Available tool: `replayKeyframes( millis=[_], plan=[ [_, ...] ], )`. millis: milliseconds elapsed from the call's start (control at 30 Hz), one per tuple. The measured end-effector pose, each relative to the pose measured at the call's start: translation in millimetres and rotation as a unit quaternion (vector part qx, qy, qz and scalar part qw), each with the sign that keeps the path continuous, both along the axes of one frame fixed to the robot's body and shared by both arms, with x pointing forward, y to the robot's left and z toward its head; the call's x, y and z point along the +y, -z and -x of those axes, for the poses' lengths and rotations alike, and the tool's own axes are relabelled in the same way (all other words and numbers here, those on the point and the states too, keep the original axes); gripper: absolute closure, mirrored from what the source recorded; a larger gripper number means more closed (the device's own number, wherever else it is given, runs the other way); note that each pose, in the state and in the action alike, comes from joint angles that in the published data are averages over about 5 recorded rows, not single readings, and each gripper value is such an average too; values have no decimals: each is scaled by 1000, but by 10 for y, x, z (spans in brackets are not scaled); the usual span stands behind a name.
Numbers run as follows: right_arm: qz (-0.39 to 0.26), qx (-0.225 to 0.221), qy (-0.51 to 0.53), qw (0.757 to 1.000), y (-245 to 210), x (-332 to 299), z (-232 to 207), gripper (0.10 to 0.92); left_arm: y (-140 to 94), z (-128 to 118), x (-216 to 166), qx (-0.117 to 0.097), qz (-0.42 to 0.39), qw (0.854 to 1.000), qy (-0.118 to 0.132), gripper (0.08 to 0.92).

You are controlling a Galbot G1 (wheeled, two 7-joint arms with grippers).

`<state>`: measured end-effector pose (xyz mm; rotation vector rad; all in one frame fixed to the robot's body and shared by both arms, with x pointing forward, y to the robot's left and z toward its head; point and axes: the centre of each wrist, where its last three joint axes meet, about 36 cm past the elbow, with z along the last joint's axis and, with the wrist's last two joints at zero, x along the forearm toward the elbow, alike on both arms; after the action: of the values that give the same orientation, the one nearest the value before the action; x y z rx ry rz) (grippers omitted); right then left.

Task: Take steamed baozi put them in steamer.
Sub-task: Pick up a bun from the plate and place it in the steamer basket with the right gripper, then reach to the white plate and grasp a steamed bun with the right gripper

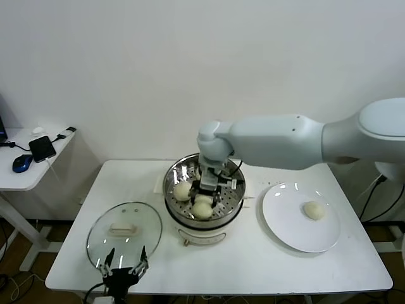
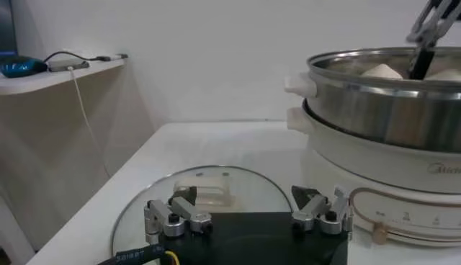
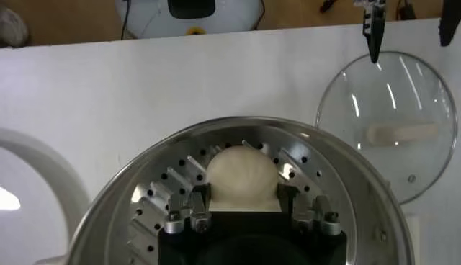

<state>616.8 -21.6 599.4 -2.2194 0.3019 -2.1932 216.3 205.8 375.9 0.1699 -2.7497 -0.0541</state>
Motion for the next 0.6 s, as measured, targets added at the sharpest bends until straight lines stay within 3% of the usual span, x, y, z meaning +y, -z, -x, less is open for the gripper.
replayKeyframes(
  millis=[233,600],
  plan=[
    [-6,5,-7,1000,20,-32,-9,228,-5,20,-27,1,2,1000,1,177],
    [-14,-12,82,996,-687,-612,-375,199,-22,41,-81,-2,2,1000,9,177]
  ],
)
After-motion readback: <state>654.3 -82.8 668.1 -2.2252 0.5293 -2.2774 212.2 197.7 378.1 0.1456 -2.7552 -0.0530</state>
